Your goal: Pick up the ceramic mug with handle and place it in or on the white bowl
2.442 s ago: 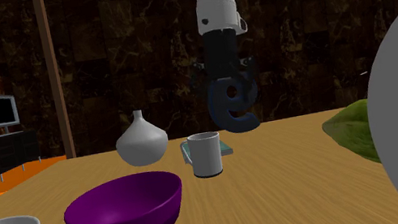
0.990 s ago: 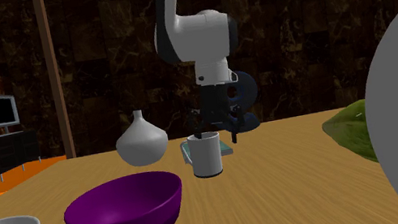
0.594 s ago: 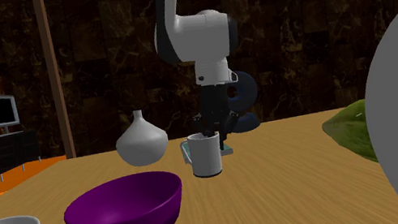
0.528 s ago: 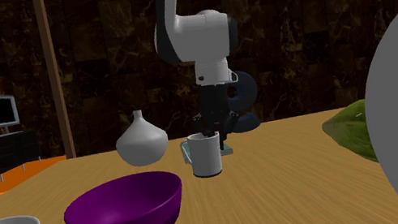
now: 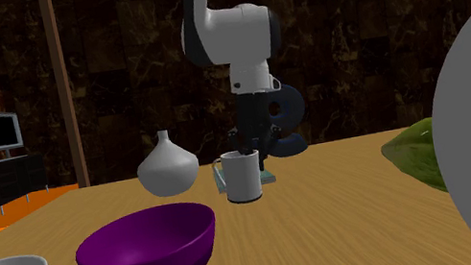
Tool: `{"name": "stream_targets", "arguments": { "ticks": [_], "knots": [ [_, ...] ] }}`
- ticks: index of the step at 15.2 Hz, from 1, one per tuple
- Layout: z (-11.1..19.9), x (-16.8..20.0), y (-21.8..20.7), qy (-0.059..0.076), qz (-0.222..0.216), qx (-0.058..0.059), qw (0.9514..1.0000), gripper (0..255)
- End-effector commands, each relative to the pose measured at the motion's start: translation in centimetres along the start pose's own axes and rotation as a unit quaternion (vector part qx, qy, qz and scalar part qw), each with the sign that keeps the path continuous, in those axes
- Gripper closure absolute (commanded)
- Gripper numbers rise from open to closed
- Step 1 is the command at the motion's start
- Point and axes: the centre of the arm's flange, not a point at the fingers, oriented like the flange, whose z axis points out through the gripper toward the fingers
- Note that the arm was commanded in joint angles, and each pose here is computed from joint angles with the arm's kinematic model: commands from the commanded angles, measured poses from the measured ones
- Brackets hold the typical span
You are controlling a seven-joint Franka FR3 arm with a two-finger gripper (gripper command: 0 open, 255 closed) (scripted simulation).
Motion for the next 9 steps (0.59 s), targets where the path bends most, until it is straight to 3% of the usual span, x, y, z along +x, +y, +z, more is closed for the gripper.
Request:
{"name": "stream_targets", "arguments": {
  "ticks": [1,9],
  "knots": [
    [-1.0,0.1,-0.1,0.000,0.000,0.000,1.0000,255],
    [-5.3,0.1,-0.4,0.000,0.000,0.000,1.0000,255]
  ]
}}
